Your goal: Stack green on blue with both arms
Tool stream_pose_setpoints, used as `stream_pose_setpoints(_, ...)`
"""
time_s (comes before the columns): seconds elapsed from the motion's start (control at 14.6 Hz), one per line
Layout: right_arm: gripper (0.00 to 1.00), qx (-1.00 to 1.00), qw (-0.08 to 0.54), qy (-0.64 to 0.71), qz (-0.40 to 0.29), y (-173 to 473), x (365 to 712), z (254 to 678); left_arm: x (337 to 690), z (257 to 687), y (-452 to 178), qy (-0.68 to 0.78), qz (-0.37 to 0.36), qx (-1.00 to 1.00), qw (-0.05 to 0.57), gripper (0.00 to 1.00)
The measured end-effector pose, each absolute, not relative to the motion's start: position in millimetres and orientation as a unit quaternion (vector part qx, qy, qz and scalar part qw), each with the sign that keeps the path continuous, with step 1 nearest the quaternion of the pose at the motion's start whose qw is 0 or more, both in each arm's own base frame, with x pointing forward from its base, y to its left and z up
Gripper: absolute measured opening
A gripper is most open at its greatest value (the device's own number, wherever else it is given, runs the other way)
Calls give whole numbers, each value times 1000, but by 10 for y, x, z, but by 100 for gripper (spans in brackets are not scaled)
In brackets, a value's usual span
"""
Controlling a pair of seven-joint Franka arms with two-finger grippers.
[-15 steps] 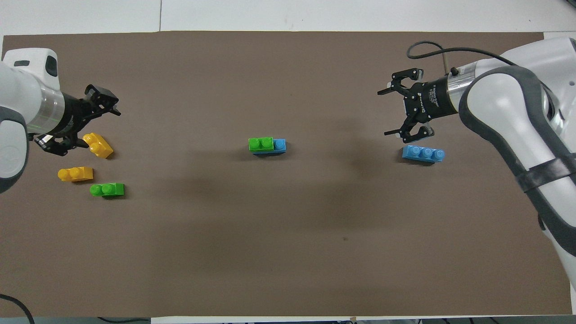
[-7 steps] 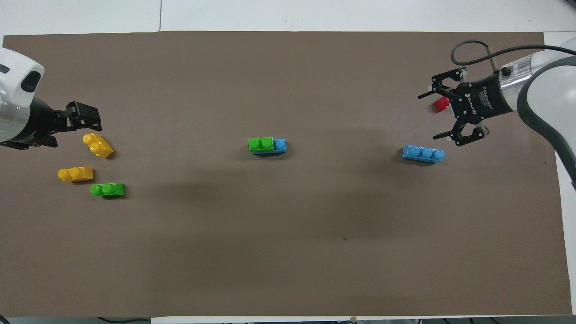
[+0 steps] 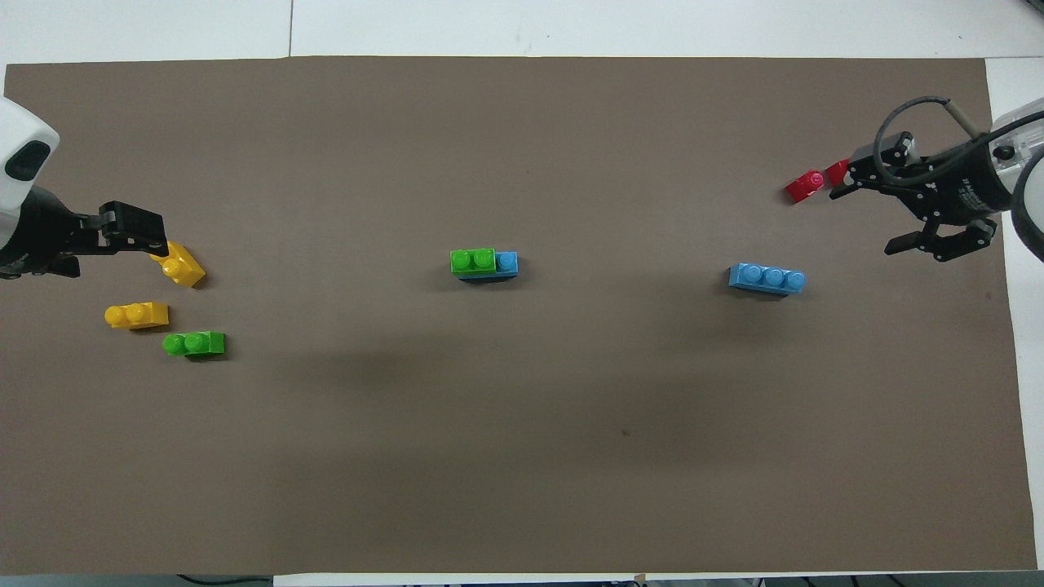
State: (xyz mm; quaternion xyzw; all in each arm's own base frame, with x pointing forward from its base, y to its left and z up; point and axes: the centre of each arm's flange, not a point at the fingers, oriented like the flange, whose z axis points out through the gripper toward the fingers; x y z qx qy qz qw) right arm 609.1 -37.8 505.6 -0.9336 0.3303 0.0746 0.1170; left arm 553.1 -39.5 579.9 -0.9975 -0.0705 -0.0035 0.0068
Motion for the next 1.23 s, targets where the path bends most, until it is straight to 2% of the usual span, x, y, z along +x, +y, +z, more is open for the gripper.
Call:
stream_pose_setpoints(0.68,100,-993,20,114,23,-411,5938,5407,5551,5778,-383,-1,-11,-1000,7,100)
stream_pose_setpoints(1.23,100,-997,7,78,28,-414,5862,5498,5542,5801,-380,-3,-8,-1000,1,100)
